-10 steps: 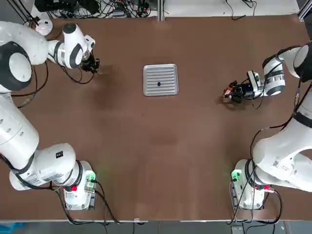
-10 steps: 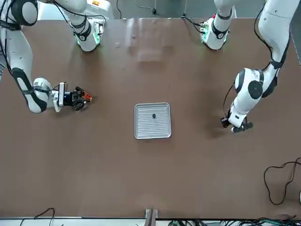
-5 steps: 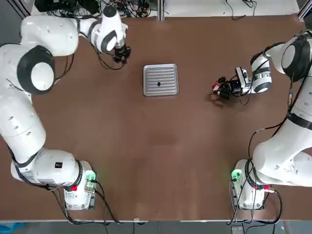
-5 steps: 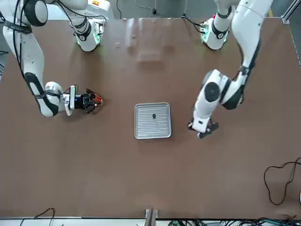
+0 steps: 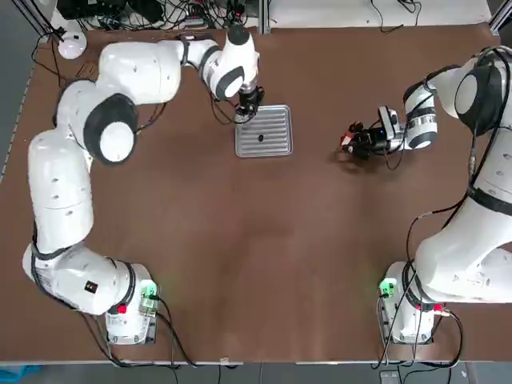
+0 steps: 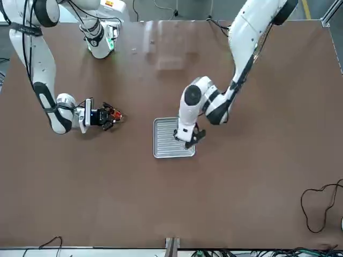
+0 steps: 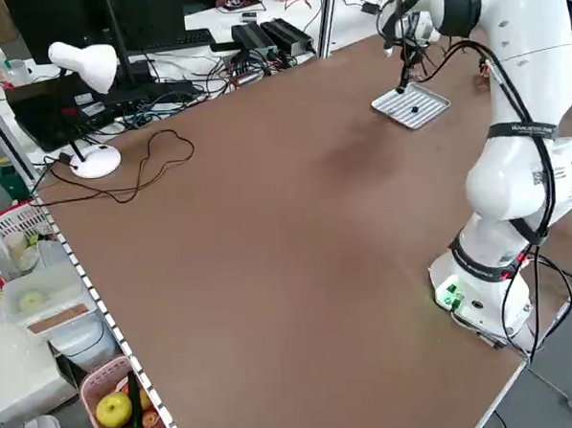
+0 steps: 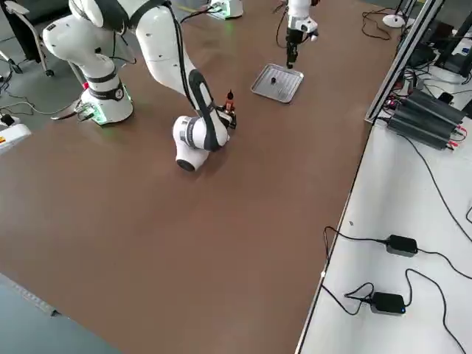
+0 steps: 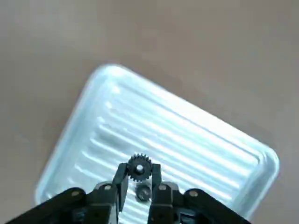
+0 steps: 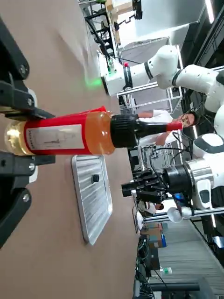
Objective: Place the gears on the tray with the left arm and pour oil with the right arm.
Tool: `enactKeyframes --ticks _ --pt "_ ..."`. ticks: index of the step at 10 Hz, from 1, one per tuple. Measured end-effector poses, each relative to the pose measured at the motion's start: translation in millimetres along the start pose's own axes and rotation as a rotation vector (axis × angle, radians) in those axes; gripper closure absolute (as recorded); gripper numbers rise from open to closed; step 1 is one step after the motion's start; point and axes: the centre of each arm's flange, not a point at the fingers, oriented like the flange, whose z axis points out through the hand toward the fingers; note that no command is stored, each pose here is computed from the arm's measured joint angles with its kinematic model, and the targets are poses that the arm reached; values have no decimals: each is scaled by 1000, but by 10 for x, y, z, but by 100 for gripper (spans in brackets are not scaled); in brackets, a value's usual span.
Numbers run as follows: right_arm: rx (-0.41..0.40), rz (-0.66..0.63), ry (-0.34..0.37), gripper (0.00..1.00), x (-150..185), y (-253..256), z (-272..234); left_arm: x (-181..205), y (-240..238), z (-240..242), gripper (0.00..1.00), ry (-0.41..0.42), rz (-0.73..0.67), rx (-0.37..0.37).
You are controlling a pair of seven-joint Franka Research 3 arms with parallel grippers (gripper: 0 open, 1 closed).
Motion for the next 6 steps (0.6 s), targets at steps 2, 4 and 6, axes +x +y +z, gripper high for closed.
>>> enactKeyframes --ticks 2,4,6 --pt "-6 2 1 69 16 27 157 -357 263 133 76 -10 11 -19" --pt "-11 4 2 69 25 47 275 -465 368 329 76 7 28 -12" --pt "-20 4 -1 69 28 65 370 -508 331 571 76 5 33 17"
